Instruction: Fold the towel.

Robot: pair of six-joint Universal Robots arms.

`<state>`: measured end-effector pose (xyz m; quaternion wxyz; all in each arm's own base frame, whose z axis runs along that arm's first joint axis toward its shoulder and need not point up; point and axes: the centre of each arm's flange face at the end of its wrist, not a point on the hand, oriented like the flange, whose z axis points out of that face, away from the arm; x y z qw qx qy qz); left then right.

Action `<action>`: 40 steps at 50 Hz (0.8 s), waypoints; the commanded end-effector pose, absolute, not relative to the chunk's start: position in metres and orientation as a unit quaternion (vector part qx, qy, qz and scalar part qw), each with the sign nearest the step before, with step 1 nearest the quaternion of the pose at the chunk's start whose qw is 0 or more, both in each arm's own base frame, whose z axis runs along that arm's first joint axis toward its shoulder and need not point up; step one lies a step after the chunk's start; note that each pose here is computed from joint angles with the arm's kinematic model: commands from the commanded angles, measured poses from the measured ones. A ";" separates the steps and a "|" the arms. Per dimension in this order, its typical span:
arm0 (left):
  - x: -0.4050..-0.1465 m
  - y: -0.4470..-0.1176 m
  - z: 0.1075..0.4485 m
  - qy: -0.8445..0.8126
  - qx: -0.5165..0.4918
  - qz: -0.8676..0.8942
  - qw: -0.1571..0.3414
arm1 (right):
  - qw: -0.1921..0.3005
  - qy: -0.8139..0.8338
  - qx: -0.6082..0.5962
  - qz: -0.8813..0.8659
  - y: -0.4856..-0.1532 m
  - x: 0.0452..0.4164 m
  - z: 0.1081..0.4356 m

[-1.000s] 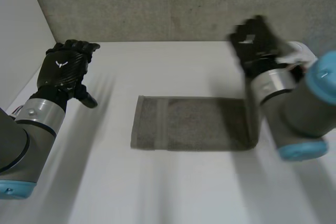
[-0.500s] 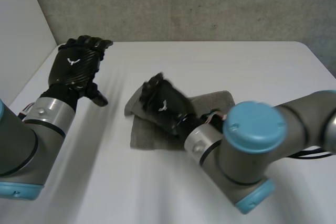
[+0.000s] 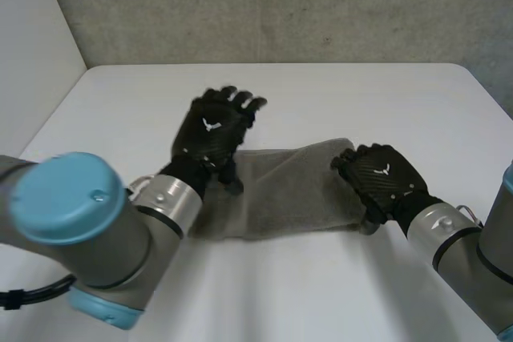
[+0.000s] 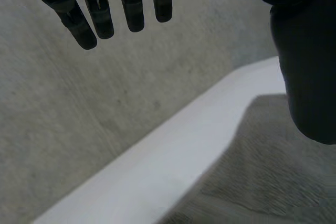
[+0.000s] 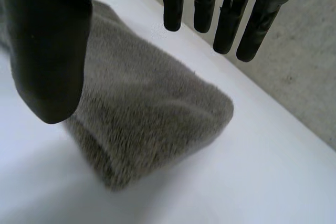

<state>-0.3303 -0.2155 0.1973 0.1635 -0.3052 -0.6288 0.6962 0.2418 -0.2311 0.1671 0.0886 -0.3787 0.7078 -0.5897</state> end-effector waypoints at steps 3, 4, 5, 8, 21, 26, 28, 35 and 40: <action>-0.328 -0.234 0.141 -0.702 -0.296 0.645 0.063 | 0.085 0.730 -0.378 -0.564 -0.244 0.242 0.136; -0.328 -0.234 0.141 -0.702 -0.296 0.645 0.063 | 0.085 0.730 -0.378 -0.564 -0.244 0.242 0.136; -0.326 -0.236 0.137 -0.711 -0.290 0.638 0.052 | 0.085 0.732 -0.377 -0.561 -0.246 0.242 0.133; -0.324 -0.238 0.134 -0.716 -0.287 0.634 0.046 | 0.081 0.736 -0.375 -0.558 -0.249 0.243 0.129; -0.328 -0.228 0.156 -0.700 -0.285 0.652 0.061 | 0.009 0.735 -0.337 -0.589 -0.267 0.238 0.139; -0.326 -0.227 0.173 -0.690 -0.277 0.665 0.064 | -0.031 0.725 -0.372 -0.579 -0.263 0.234 0.141; -0.323 -0.226 0.178 -0.690 -0.275 0.666 0.062 | -0.053 0.715 -0.394 -0.576 -0.260 0.231 0.145; -0.293 -0.238 0.216 -0.681 -0.238 0.692 0.042 | -0.170 0.643 -0.456 -0.591 -0.253 0.223 0.179; -0.283 -0.244 0.233 -0.670 -0.220 0.708 0.036 | -0.146 0.574 -0.480 -0.647 -0.237 0.258 0.210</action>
